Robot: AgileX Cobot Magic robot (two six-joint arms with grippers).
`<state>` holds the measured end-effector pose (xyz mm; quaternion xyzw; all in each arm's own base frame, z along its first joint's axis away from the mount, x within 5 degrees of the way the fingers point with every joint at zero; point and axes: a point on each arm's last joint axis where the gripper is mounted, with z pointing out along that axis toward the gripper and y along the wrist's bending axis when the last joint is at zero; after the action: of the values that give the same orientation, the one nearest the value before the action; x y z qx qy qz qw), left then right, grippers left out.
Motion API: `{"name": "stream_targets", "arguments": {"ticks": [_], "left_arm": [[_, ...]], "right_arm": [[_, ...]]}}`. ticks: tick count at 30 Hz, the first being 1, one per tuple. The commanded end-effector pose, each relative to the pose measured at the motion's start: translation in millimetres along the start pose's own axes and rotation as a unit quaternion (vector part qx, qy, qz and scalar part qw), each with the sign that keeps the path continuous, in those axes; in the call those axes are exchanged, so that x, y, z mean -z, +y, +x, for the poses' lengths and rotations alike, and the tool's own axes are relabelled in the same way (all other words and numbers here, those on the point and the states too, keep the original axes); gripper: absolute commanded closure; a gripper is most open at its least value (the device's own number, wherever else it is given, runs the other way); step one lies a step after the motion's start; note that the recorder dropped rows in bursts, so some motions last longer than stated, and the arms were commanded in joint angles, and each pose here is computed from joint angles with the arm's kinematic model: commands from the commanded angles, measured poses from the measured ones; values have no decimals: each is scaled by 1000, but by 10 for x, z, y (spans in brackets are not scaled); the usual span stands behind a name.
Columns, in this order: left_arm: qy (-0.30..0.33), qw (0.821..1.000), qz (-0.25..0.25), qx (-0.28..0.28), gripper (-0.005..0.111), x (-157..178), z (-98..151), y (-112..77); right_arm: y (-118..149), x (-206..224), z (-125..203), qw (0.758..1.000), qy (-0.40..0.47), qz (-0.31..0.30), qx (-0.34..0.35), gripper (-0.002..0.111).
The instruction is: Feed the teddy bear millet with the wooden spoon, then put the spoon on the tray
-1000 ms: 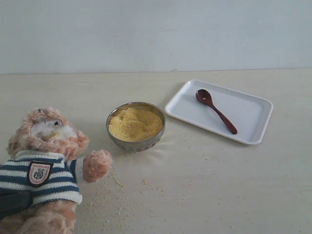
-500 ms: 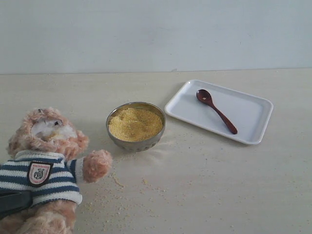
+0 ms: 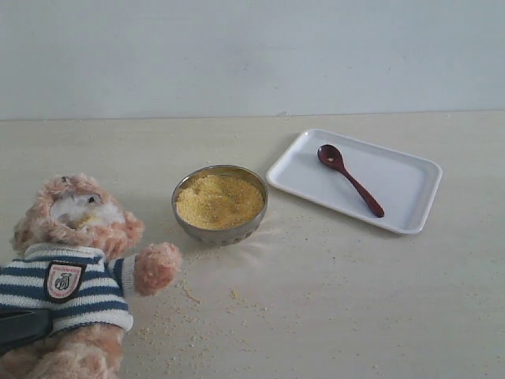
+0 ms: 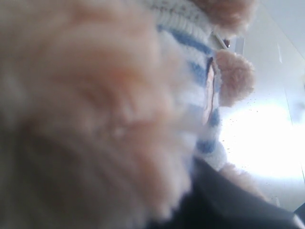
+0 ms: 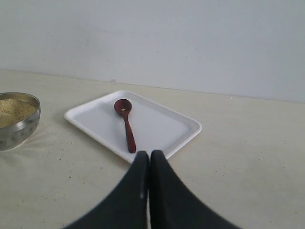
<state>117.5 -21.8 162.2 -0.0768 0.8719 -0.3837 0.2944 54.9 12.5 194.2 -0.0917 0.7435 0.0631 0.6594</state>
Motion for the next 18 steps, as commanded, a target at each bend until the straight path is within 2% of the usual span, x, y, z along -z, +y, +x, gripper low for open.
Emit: {"name": "stream_targets", "arguments": {"ticks": [1, 6, 10, 15, 18], "left_arm": [[-8, 1000, 12, -1, 102, 6, -11, -26], [-8, 1000, 11, -2, 102, 6, -12, -25], [-32, 998, 13, -43, 102, 8, -54, -31], [-64, 997, 35, -23, 102, 16, -111, -71], [-82, 996, 19, -12, 102, 19, -144, -41]], "right_arm": [[-1, 5, -1, 1000, -1, 1, 3, 108], [-1, 5, -7, 1000, -5, 1, 3, 108], [-2, 5, -14, 1000, -8, 1, 3, 108], [-2, 5, -14, 1000, -8, 1, 3, 108], [-2, 5, -14, 1000, -8, 1, 3, 108]]}}
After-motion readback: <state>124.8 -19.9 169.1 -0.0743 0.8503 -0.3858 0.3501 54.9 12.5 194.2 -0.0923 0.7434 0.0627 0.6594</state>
